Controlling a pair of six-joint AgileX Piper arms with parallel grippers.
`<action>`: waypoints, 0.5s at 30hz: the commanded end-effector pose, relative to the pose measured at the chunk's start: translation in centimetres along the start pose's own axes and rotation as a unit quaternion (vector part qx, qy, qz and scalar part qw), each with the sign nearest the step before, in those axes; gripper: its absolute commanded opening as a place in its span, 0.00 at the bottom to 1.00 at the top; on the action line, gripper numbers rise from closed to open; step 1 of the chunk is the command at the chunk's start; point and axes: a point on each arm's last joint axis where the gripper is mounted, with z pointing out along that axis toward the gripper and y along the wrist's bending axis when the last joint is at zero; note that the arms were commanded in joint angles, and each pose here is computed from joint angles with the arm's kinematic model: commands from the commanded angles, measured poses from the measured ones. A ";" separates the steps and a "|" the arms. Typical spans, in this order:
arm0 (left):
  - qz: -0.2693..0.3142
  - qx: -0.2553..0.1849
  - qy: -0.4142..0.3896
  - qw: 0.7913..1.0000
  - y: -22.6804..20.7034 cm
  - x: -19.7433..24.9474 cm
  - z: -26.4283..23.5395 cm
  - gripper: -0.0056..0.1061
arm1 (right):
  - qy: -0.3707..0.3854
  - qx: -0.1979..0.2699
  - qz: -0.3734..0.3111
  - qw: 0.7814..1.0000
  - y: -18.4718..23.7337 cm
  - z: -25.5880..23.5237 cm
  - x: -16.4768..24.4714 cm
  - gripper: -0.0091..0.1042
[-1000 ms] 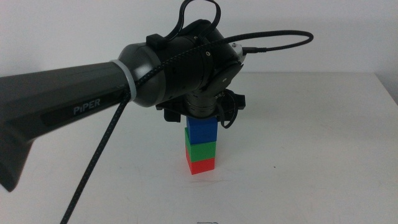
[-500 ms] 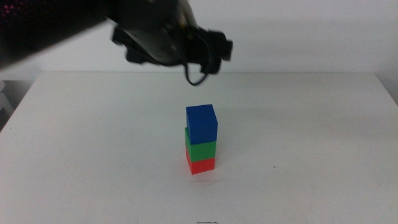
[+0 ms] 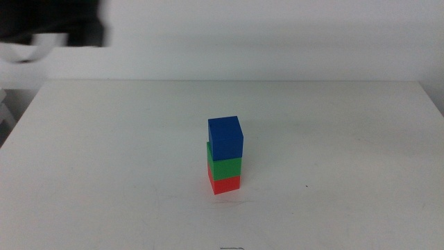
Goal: Stack red cubes first, then green, then blue cubes in a specific spot.
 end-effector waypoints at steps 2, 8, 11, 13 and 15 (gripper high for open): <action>0.012 -0.001 -0.087 0.996 3.6 0.7 -3.8 0.86 | -0.042 0.009 -0.012 0.999 -0.2 -0.2 -1.2 0.86; 0.029 -0.021 -0.141 0.989 5.8 2.8 -6.7 0.86 | -0.042 0.009 -0.012 0.999 -0.2 -0.2 -1.2 0.86; 0.035 -0.024 -0.155 0.987 5.8 3.3 -7.7 0.86 | -0.042 0.009 -0.012 0.999 -0.2 -0.2 -1.2 0.86; 0.035 -0.023 -0.162 0.986 5.7 3.4 -8.2 0.86 | -0.042 0.010 -0.013 0.999 -0.2 -0.2 -1.2 0.86; 0.036 -0.026 -0.166 0.985 5.7 3.6 -8.5 0.86 | -0.042 0.010 -0.013 0.999 -0.2 -0.2 -1.2 0.86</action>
